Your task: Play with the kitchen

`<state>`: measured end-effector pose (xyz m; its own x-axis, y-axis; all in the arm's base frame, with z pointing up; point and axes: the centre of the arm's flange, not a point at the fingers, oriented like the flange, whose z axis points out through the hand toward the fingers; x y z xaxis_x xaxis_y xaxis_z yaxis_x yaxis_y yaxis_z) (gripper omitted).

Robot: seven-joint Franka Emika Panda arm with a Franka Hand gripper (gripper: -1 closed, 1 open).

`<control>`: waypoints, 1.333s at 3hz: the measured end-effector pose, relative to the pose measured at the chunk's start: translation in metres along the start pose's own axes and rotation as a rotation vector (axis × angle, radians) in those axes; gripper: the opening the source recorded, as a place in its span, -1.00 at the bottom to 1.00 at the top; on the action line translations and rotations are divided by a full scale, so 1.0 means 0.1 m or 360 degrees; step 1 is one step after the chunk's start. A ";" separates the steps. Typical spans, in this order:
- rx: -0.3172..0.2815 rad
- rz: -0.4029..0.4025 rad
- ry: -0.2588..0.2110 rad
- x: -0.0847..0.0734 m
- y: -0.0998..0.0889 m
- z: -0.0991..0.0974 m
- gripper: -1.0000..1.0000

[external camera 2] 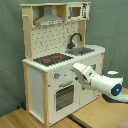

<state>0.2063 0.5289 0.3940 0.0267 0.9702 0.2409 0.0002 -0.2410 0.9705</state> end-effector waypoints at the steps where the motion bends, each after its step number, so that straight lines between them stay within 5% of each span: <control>1: -0.0020 -0.0114 0.0003 0.01 0.16 -0.02 1.00; 4: -0.0081 -0.0348 0.0003 -0.21 0.82 -0.30 1.00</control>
<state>0.1761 0.4892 0.4690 0.0294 0.9993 0.0244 -0.0446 -0.0231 0.9987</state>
